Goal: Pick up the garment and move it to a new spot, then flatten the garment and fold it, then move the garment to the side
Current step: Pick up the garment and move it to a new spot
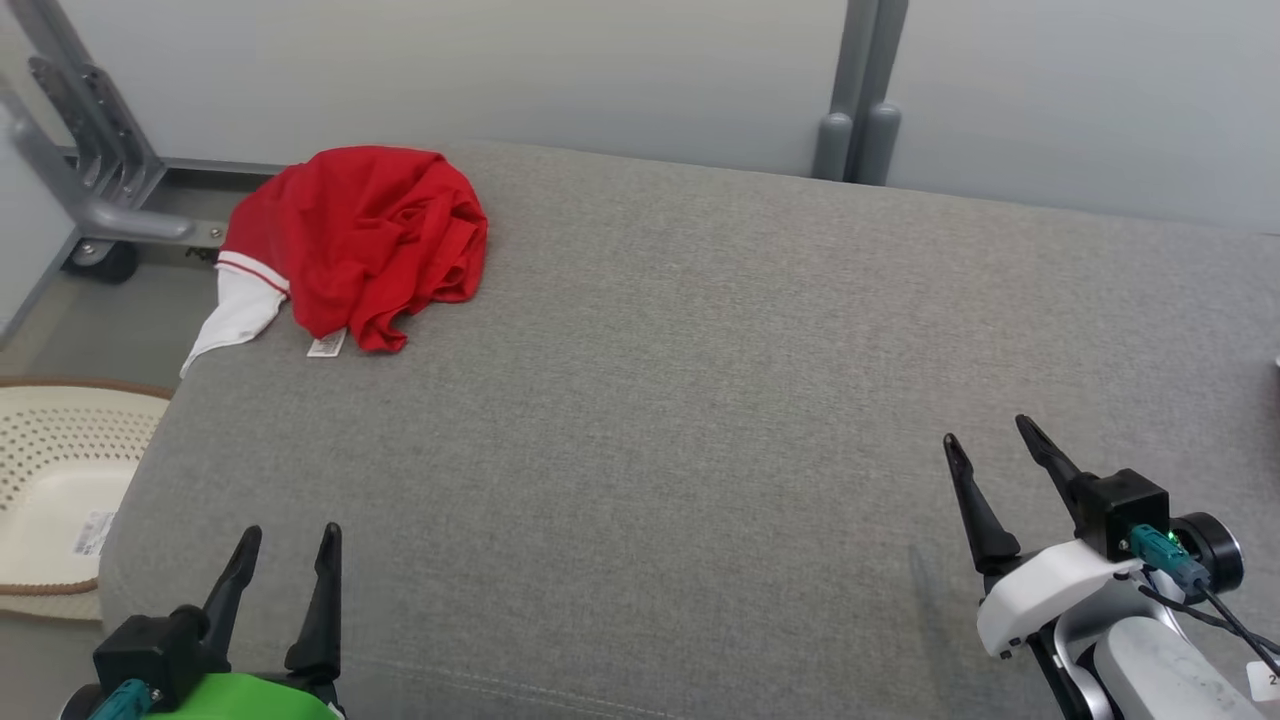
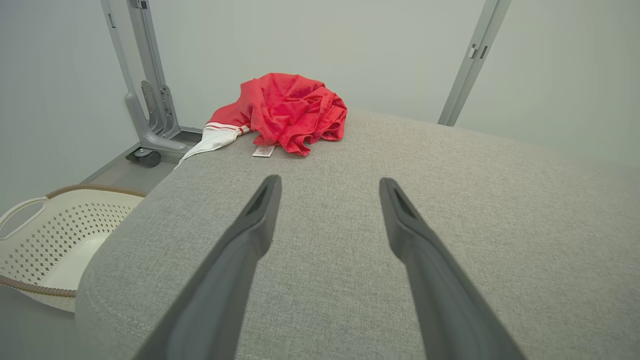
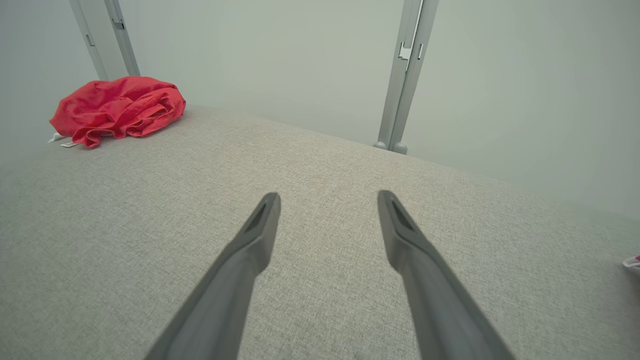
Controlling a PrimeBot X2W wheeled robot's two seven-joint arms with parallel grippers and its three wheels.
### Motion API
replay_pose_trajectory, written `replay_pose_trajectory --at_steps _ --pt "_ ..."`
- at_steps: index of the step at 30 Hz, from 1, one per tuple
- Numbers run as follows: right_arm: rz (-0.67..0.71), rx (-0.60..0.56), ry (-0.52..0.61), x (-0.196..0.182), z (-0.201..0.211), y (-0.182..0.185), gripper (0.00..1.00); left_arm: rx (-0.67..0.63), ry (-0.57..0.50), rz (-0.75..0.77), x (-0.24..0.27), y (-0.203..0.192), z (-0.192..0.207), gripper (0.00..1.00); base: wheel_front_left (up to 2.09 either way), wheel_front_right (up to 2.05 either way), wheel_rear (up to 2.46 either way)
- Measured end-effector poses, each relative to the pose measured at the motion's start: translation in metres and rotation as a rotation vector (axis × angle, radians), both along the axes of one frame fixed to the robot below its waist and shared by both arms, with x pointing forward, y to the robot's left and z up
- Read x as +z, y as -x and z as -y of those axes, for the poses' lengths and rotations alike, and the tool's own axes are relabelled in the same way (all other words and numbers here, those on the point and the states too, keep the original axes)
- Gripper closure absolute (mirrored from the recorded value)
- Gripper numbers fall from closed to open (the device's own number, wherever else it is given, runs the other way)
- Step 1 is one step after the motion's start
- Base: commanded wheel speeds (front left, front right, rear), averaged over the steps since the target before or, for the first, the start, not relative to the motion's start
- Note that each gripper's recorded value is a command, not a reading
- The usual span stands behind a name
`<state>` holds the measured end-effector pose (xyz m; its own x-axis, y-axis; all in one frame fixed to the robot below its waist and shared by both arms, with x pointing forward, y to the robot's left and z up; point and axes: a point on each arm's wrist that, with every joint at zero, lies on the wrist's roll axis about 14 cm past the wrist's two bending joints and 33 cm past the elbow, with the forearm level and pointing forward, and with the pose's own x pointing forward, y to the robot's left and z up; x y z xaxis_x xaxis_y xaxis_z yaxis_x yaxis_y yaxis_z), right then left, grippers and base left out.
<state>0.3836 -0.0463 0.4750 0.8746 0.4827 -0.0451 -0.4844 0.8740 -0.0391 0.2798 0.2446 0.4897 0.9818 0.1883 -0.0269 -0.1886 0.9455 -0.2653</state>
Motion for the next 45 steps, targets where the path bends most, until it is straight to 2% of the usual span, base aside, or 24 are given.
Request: replay_pose_trajectory --at_steps 6,14,17,24,27,31,36,45 --pt "-0.019 0.071 -0.012 -0.003 -0.028 0.002 0.0 0.077 -0.016 0.003 0.003 0.014 -0.023 0.0 0.0 0.0 0.0" --pt "-0.036 0.065 -0.005 -0.01 -0.023 -0.004 0.0 0.079 -0.013 -0.023 -0.002 0.009 -0.026 0.0 0.0 0.0 0.0" --pt "-0.027 0.056 0.0 -0.009 -0.019 -0.012 0.0 0.065 0.017 -0.039 -0.004 0.001 -0.024 0.0 0.0 0.0 0.0" --pt "0.018 0.054 0.02 -0.001 -0.015 -0.041 0.0 -0.036 0.099 -0.093 0.007 -0.054 -0.022 0.0 0.0 0.0 0.0" --pt "0.026 0.065 0.024 0.0 -0.016 -0.052 0.0 -0.065 0.095 -0.152 0.011 -0.08 -0.032 0.0 0.0 0.0 0.0" --pt "0.025 0.09 0.021 -0.002 -0.022 -0.063 0.0 -0.075 0.157 -0.233 0.009 -0.113 -0.045 0.0 0.0 0.0 0.0" --pt "0.021 0.111 -0.002 -0.005 -0.028 -0.075 0.0 -0.032 0.238 -0.289 0.011 -0.15 -0.069 0.0 0.0 0.0 0.0" --pt "-0.019 0.06 -0.014 -0.025 -0.011 -0.093 0.0 0.009 0.261 -0.368 -0.001 -0.202 -0.1 0.0 0.0 0.0 0.0"
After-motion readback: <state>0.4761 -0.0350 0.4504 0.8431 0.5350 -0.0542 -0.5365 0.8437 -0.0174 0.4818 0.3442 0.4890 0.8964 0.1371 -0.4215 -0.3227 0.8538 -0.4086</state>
